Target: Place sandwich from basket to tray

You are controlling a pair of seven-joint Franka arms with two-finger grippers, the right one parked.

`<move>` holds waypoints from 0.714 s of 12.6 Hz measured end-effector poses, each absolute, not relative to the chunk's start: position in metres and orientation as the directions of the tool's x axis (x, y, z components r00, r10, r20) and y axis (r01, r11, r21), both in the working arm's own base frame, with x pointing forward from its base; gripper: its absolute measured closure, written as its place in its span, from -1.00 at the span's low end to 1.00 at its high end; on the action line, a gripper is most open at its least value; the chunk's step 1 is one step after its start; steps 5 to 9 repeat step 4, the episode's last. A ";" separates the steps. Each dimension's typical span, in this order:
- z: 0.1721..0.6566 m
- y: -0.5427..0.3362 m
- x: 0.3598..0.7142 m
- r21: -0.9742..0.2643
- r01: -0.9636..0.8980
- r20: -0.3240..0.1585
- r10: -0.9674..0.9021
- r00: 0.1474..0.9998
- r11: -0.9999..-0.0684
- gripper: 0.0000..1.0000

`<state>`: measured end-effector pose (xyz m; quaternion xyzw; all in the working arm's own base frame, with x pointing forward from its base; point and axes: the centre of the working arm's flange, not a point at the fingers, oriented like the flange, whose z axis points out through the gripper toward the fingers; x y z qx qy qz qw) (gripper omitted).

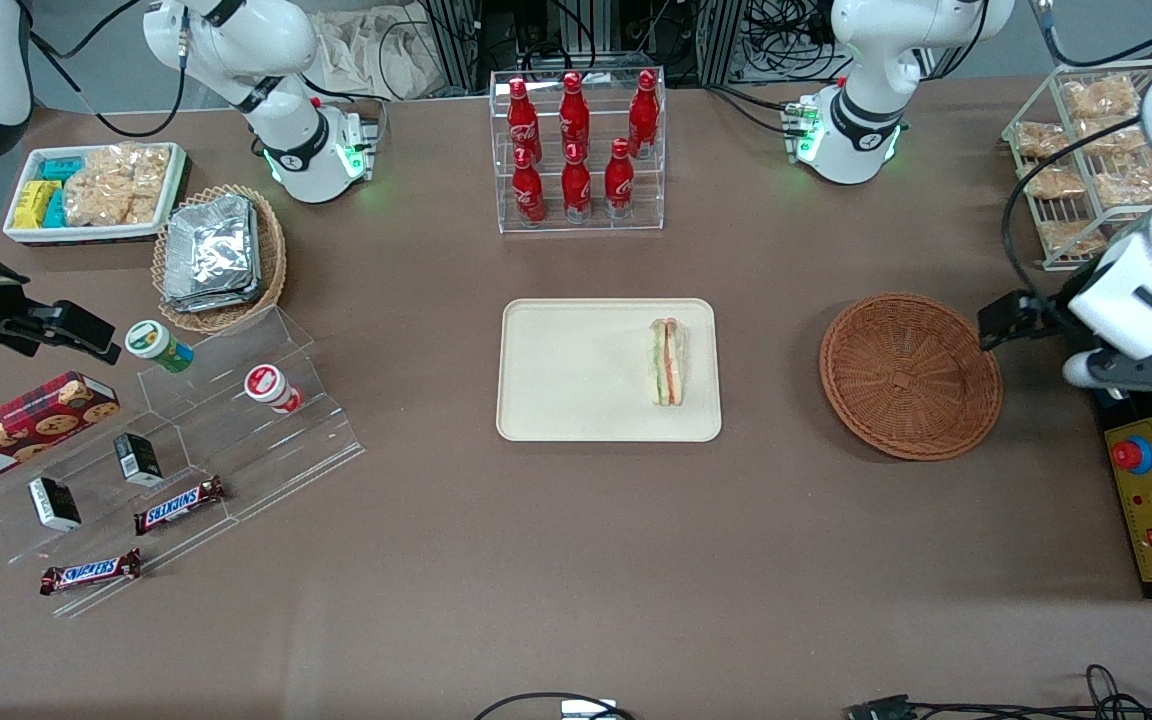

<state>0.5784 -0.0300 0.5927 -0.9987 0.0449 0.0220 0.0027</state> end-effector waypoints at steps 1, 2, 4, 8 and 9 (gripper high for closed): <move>0.605 -0.026 0.570 -0.005 -0.091 -0.039 -0.091 0.995 -0.996 -1.00; 0.616 -0.027 0.562 -0.006 -0.096 -0.033 -0.096 0.995 -0.995 -1.00; 0.624 -0.037 0.552 -0.008 -0.113 -0.029 -0.113 0.993 -0.994 -1.00; 0.624 -0.037 0.552 -0.008 -0.113 -0.029 -0.113 0.993 -0.994 -1.00; 0.624 -0.037 0.552 -0.008 -0.113 -0.029 -0.113 0.993 -0.994 -1.00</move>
